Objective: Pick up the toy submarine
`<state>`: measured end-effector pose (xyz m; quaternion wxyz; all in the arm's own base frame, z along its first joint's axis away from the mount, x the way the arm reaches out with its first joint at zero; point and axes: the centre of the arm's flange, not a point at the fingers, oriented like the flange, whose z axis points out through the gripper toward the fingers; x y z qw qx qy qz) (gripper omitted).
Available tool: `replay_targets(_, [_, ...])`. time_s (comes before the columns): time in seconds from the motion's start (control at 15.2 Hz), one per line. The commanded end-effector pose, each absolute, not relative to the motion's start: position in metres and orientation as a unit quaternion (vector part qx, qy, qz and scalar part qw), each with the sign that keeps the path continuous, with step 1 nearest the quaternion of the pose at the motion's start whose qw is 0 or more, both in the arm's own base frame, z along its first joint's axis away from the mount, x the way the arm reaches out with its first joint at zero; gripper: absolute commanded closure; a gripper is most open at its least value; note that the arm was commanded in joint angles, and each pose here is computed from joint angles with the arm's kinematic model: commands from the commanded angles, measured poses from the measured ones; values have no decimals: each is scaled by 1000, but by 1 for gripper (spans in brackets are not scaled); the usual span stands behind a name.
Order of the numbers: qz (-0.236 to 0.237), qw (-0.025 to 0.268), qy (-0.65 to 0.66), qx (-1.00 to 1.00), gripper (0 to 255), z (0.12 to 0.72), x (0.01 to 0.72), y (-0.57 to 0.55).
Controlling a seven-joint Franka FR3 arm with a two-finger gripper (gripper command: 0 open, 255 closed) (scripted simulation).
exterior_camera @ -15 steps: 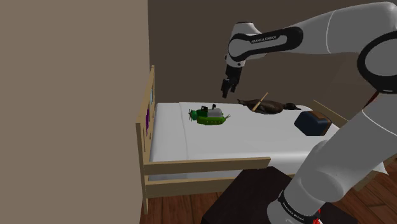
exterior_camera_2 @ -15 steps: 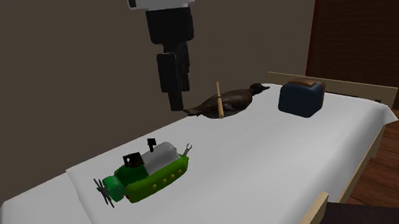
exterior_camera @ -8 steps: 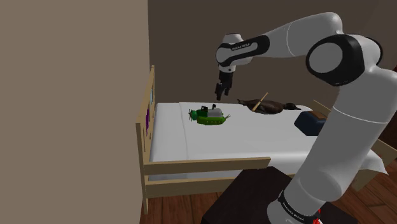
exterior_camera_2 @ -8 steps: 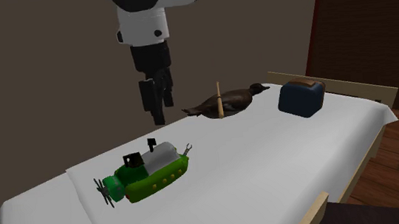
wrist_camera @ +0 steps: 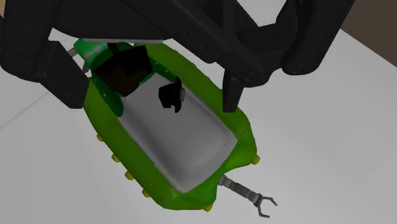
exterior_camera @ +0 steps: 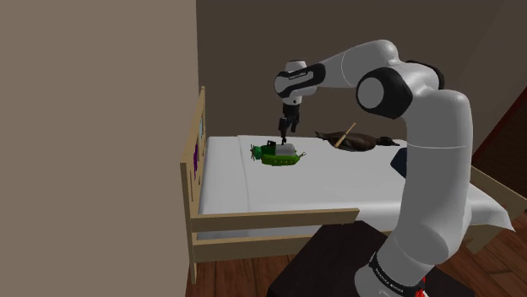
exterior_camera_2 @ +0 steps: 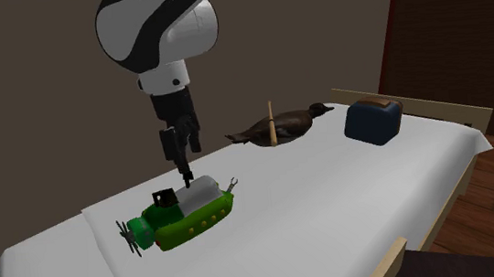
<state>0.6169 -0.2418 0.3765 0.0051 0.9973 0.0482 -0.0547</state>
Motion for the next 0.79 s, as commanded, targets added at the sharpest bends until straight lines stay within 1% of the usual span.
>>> replay_targets(0.0, [-57, 4, 48, 997, 0, 365, 624, -247])
replay_targets(0.4, [-57, 4, 48, 997, 0, 330, 624, -247])
replay_targets(0.53, [-57, 4, 48, 997, 0, 330, 624, -247])
replay_targets(0.59, [-57, 4, 48, 997, 255, 329, 624, -246])
replay_targets(0.73, [-57, 4, 49, 997, 255, 330, 624, -246])
